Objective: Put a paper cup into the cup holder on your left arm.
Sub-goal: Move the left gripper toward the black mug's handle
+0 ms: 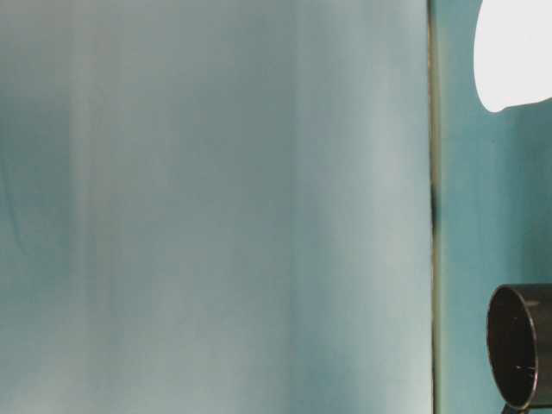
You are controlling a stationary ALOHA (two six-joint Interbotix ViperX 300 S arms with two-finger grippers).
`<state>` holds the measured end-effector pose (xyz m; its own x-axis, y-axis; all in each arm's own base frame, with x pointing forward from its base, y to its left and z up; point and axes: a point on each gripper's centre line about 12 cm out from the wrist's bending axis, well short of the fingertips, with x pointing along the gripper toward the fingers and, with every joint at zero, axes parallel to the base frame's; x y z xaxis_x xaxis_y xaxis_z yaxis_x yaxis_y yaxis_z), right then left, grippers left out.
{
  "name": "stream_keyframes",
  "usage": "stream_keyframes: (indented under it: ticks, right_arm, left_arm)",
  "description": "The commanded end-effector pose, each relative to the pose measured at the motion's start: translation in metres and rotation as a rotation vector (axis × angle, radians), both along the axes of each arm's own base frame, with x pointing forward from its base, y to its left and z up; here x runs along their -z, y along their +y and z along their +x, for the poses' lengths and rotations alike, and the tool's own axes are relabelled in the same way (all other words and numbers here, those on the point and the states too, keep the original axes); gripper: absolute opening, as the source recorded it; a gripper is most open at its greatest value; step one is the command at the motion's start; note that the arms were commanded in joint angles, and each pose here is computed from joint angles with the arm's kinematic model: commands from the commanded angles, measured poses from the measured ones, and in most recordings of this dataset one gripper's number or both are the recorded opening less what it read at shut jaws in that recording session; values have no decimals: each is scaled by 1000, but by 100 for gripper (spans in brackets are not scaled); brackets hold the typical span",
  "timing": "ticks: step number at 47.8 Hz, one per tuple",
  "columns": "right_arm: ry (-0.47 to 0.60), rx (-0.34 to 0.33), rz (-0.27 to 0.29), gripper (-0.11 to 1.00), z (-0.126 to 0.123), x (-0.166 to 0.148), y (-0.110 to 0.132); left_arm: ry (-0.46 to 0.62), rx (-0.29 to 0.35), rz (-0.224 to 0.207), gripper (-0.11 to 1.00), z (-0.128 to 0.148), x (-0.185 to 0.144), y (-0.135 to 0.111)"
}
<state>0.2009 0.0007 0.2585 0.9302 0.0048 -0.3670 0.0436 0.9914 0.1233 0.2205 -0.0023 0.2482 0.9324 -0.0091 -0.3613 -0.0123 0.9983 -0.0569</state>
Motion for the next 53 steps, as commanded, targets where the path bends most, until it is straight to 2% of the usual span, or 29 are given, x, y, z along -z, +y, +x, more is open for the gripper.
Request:
stream_keyframes:
  ticks: [1, 11, 32, 41, 48, 53]
  right_arm:
    - [16, 15, 37, -2, 2, -8, 0]
    - [134, 37, 82, -2, -4, 4, 0]
    - [226, 42, 88, -2, -7, 14, 0]
    - [287, 44, 87, -2, -6, 23, 0]
    - [304, 44, 85, -2, -5, 27, 0]
    - [309, 45, 83, -2, -4, 28, 0]
  left_arm:
    - [74, 0, 3, 4, 7, 6, 0]
    - [144, 2, 9, 4, 18, 15, 0]
    - [364, -8, -7, 4, 26, 41, -1]
    - [411, -13, -13, 4, 29, 49, -1]
    - [437, -35, -39, 5, 32, 53, 0]
    - [451, -63, -75, 17, 33, 57, 2]
